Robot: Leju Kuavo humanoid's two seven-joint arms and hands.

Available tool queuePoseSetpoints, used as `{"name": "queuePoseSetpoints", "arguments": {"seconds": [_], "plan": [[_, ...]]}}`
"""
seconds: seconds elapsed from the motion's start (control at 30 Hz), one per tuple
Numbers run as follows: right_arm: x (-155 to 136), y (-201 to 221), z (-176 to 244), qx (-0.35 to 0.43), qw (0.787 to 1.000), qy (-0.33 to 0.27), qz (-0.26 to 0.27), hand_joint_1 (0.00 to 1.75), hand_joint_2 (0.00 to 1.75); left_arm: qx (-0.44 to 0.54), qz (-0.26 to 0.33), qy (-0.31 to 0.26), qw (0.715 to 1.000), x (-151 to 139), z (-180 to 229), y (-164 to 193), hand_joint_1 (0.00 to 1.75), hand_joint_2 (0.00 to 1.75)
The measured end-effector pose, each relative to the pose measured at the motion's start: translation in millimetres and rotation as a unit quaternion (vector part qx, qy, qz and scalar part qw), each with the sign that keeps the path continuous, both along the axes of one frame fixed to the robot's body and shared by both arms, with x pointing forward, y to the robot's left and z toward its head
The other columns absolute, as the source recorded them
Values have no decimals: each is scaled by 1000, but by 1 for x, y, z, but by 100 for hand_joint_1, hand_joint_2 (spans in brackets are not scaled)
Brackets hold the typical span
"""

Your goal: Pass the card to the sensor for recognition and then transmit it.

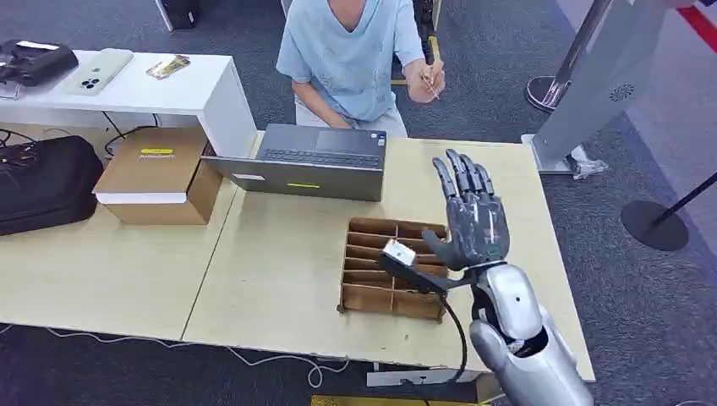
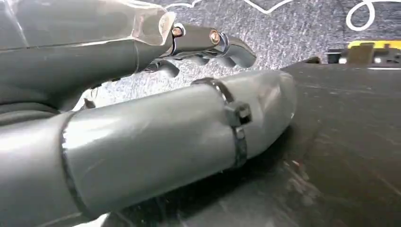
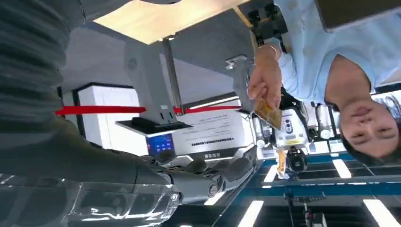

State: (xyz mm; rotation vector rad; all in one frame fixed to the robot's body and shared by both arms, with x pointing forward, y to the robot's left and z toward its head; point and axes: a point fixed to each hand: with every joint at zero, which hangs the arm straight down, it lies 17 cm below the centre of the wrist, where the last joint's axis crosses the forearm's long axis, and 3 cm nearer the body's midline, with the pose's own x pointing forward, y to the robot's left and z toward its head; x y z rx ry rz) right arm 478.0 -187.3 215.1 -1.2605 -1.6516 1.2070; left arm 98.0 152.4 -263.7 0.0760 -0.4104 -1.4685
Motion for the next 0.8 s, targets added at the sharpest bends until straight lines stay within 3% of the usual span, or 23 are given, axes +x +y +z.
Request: {"name": "queuePoseSetpoints", "arguments": {"seconds": [0.17,0.37,0.57,0.8], "plan": [[30,19,16,22,999,14,28,0,175,-3,-10,4,1000,1,2,-6,0,0],[53,53,31,156,975,89,133,0,175,-2,-31,-1,1000,6,4,-12,0,0],[95,40,55,238,955,118,135,0,175,-1,-39,-3,999,8,5,-16,0,0],[131,10,63,274,949,128,85,0,175,-1,-47,-5,999,9,6,-21,0,0]]}}
